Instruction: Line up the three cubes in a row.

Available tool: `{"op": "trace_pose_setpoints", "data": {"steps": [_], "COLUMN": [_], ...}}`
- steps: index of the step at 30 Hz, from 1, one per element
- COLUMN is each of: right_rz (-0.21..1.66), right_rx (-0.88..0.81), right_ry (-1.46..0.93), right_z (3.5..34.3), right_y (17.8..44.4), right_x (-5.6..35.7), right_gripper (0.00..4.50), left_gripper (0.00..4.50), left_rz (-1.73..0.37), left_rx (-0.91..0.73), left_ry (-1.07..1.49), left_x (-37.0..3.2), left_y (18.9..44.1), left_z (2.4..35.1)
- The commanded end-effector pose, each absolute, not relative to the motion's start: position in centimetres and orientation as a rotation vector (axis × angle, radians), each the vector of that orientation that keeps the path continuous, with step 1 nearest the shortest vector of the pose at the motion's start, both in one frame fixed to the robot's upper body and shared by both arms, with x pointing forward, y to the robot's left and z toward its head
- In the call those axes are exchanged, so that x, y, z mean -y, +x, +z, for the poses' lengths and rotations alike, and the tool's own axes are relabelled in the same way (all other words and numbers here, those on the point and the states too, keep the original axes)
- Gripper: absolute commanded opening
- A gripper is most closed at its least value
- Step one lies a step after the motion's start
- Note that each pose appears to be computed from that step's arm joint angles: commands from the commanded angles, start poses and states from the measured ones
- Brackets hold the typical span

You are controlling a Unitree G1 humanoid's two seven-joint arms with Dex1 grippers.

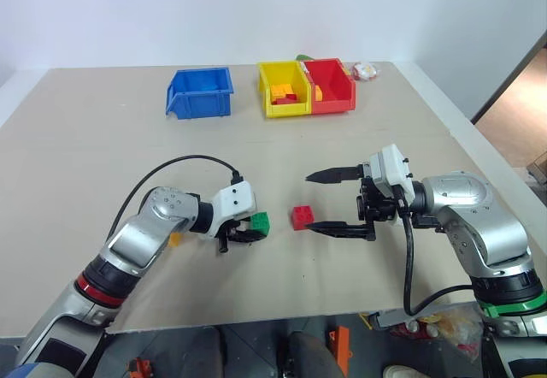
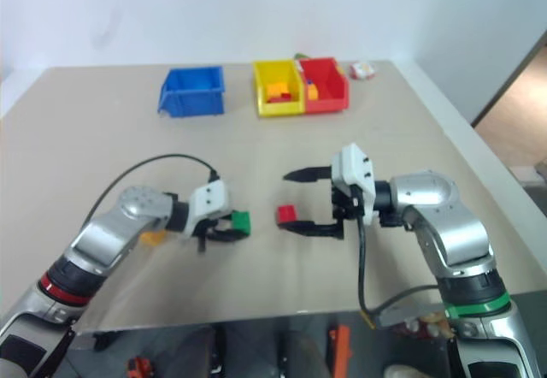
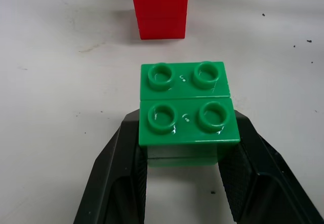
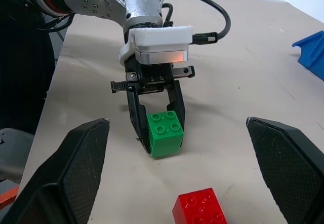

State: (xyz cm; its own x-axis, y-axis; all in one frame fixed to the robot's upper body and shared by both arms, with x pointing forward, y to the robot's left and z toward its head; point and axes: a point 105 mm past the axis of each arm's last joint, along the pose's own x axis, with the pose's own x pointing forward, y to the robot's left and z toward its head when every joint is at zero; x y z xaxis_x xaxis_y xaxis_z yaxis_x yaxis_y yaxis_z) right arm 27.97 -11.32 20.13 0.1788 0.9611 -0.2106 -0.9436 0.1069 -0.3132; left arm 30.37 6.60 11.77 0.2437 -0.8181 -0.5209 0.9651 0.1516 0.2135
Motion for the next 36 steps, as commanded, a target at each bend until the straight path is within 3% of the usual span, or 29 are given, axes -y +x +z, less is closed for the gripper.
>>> {"op": "trace_pose_setpoints", "data": {"steps": [1, 4, 6, 10, 12, 23, 31, 36], "right_rz": [1.404, 1.405, 1.405, 1.406, 1.406, 1.459, 1.461, 1.463], "right_rx": [0.084, 0.082, 0.080, 0.079, 0.079, 0.064, 0.067, 0.065], "right_ry": [-0.446, -0.440, -0.437, -0.436, -0.435, -0.414, -0.425, -0.429], "right_z": [21.0, 21.0, 21.0, 20.9, 21.0, 21.3, 21.4, 21.2], "right_y": [27.9, 27.9, 27.9, 27.9, 28.0, 27.8, 28.2, 28.6], "right_x": [11.0, 11.1, 11.1, 11.1, 11.1, 10.9, 11.1, 11.4], "right_gripper": [4.50, 4.50, 4.50, 4.50, 4.50, 4.50, 4.50, 4.50], "left_gripper": [1.35, 1.35, 2.44, 3.64, 4.46, 4.49, 4.49, 4.49], "left_rz": [-1.304, -1.306, -1.300, -1.314, -1.338, -1.362, -1.320, -1.007], "left_rx": [-0.277, -0.290, -0.282, -0.282, -0.286, -0.228, -0.148, 0.023], "left_ry": [0.602, 0.593, 0.606, 0.610, 0.614, 0.657, 0.499, 0.271], "left_x": [-6.5, -6.6, -6.6, -6.5, -6.5, -7.6, -9.1, -12.4], "left_y": [30.8, 31.0, 31.2, 31.1, 30.8, 30.1, 29.0, 29.9], "left_z": [12.7, 12.6, 12.7, 12.8, 12.7, 16.3, 21.8, 25.8]}}
